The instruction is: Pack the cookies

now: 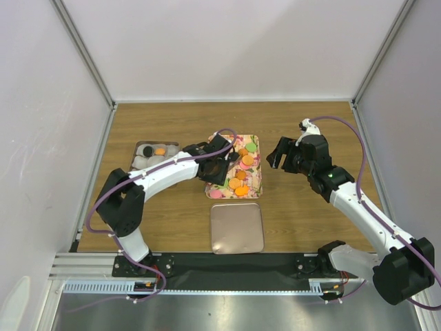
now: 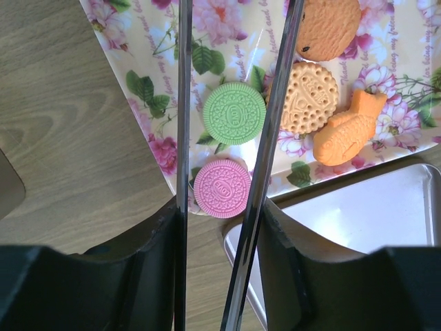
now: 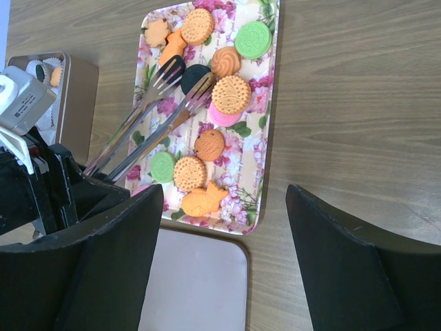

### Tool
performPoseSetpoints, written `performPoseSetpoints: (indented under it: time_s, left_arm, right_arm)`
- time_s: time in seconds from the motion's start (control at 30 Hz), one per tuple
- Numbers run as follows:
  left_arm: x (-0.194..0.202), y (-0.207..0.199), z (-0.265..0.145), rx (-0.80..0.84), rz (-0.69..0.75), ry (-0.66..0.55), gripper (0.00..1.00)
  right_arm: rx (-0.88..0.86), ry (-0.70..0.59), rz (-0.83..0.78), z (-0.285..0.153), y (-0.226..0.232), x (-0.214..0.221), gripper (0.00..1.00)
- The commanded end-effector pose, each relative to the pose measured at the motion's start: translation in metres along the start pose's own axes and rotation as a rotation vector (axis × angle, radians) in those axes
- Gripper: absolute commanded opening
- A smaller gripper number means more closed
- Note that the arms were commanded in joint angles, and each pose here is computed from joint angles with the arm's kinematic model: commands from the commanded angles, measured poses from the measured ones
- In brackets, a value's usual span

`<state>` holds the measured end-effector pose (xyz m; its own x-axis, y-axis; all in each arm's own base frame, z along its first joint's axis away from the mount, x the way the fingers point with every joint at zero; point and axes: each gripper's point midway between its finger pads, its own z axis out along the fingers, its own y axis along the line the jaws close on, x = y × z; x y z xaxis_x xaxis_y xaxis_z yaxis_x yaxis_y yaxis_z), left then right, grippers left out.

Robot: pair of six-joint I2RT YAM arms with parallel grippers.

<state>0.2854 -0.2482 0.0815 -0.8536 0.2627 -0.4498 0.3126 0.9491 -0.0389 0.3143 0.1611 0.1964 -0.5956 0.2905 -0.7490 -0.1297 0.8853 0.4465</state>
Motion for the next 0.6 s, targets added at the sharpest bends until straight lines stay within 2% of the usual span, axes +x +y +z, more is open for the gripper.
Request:
performPoseSetpoints:
  time_s: [0.0,0.27,0.57]
  left_arm:
    - [-0.023,-0.008,-0.006,0.006,-0.015,-0.072,0.48]
    - [-0.025,-0.004,-0.008,-0.015,-0.004,-0.076,0.42]
    - [-0.038,0.000,-0.045,0.000,-0.008,-0.144,0.39]
  right_arm:
    - [-0.004,-0.045,-0.012,-0.004,0.002,-0.012,0.78]
    - [-0.005,-0.044,-0.011,-0.004,0.002,-0.013,0.78]
    - [-0.006,-0.046,-0.011,-0.004,0.002,-0.013,0.78]
